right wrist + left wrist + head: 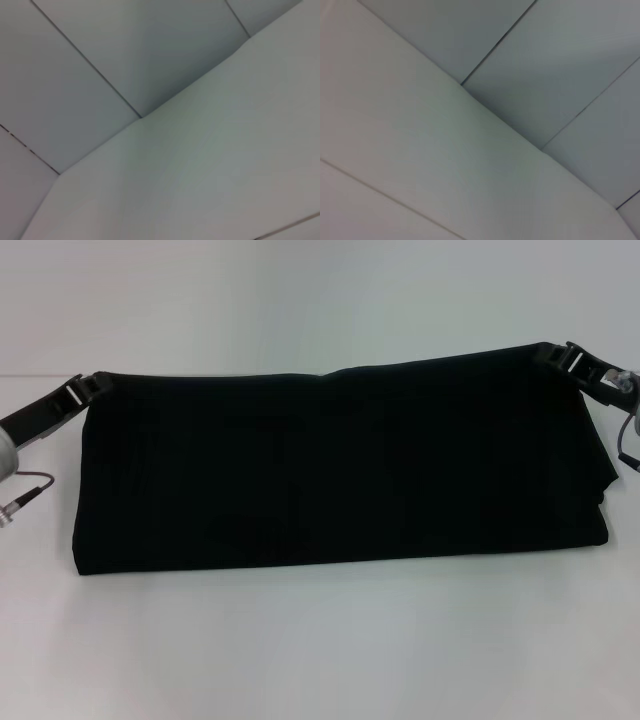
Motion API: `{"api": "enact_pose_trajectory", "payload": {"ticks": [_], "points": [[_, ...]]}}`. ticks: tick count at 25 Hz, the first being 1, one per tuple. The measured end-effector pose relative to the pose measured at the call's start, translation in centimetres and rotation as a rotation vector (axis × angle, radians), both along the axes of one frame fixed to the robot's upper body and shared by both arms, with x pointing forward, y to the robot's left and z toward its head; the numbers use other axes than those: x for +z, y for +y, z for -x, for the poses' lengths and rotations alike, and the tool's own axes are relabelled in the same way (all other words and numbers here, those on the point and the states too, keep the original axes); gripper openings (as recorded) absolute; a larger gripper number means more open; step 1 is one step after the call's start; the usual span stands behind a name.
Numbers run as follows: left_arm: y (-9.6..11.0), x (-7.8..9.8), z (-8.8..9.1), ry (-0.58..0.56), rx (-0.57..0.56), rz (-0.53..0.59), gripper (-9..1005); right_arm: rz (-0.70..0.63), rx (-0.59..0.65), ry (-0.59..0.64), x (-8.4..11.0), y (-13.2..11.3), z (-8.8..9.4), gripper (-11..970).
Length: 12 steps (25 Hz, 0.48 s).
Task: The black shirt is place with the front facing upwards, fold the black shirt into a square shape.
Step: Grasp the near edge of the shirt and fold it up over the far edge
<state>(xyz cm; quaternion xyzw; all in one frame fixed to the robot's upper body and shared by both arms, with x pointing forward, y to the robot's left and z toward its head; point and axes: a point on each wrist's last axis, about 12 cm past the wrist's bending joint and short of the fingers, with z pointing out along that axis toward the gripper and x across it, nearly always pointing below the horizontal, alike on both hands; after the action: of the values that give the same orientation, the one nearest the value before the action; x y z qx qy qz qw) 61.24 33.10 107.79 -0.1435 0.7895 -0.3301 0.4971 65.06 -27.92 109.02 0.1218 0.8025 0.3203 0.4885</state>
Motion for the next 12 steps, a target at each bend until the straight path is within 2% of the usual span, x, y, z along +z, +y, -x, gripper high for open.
{"api": "enact_pose_trajectory", "payload": {"ticks": [12], "points": [[-3.3,-1.1,-1.9,0.044,0.099,-0.117,114,0.152,-0.072,0.017,-1.4,1.8,-1.1,55]]}}
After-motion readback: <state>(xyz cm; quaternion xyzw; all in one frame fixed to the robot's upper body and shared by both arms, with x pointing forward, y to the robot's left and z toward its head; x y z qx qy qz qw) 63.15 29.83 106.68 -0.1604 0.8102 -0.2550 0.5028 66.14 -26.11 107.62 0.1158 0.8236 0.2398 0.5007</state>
